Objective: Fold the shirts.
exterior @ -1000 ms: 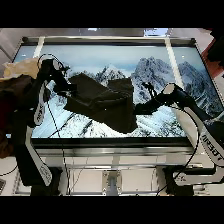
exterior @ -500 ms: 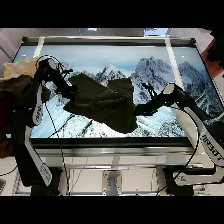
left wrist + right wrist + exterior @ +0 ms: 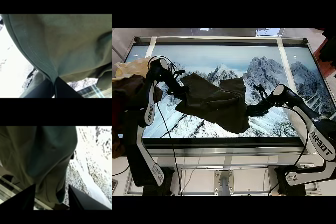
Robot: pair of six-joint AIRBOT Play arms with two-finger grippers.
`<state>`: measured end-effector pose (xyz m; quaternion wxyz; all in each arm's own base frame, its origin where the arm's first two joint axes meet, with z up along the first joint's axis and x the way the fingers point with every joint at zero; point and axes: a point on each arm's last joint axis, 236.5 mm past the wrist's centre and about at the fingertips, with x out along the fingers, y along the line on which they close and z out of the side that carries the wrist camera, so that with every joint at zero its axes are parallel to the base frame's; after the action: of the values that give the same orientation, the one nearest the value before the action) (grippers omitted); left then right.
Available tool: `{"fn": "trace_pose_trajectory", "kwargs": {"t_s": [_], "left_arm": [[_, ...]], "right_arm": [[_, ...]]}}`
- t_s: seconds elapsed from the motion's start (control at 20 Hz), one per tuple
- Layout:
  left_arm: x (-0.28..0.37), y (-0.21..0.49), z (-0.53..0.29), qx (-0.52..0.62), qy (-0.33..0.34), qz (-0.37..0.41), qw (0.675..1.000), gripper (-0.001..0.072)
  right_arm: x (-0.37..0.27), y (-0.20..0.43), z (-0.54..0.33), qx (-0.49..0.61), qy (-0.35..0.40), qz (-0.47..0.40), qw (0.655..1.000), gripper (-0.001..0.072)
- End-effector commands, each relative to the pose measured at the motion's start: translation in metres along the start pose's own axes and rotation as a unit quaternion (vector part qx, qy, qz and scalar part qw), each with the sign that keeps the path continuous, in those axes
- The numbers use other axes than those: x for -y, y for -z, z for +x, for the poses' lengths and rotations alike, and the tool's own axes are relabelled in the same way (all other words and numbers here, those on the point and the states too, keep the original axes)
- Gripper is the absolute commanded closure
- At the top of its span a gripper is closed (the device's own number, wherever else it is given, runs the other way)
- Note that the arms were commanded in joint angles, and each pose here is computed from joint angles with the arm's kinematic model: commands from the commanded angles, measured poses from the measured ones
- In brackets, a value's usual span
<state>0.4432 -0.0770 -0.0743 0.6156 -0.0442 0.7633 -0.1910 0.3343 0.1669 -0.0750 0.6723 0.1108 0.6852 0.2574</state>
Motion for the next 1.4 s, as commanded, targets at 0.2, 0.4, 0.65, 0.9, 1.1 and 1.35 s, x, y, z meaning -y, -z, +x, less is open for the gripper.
{"fn": "trace_pose_trajectory", "kwargs": {"t_s": [0.2,0.4,0.65,0.9,1.1,1.35], "left_arm": [[-0.001,-0.001,0.0,0.001,0.0,0.0,1.0,0.0693],[0.0,0.0,0.0,0.001,0.0,0.0,1.0,0.0693],[0.0,-0.003,-0.004,0.007,-0.001,-0.007,1.0,0.0694],[0.01,-0.02,-0.091,0.133,-0.025,-0.004,0.991,0.0694],[0.035,0.017,-0.213,0.275,-0.051,0.01,0.96,0.0694],[0.164,0.104,-0.363,0.496,-0.012,0.131,0.858,0.0695]], "right_arm": [[0.008,0.005,0.015,-0.023,-0.003,0.013,1.0,0.0333],[-0.004,0.01,0.031,-0.041,-0.025,0.02,0.999,0.0341],[-0.051,0.009,0.032,-0.041,-0.112,-0.006,0.993,0.0684],[-0.04,0.0,-0.045,0.029,-0.114,-0.014,0.993,0.0685],[-0.019,0.006,-0.175,0.165,-0.069,-0.011,0.984,0.0686],[-0.096,0.017,-0.335,0.369,0.026,-0.135,0.919,0.0688]]}}
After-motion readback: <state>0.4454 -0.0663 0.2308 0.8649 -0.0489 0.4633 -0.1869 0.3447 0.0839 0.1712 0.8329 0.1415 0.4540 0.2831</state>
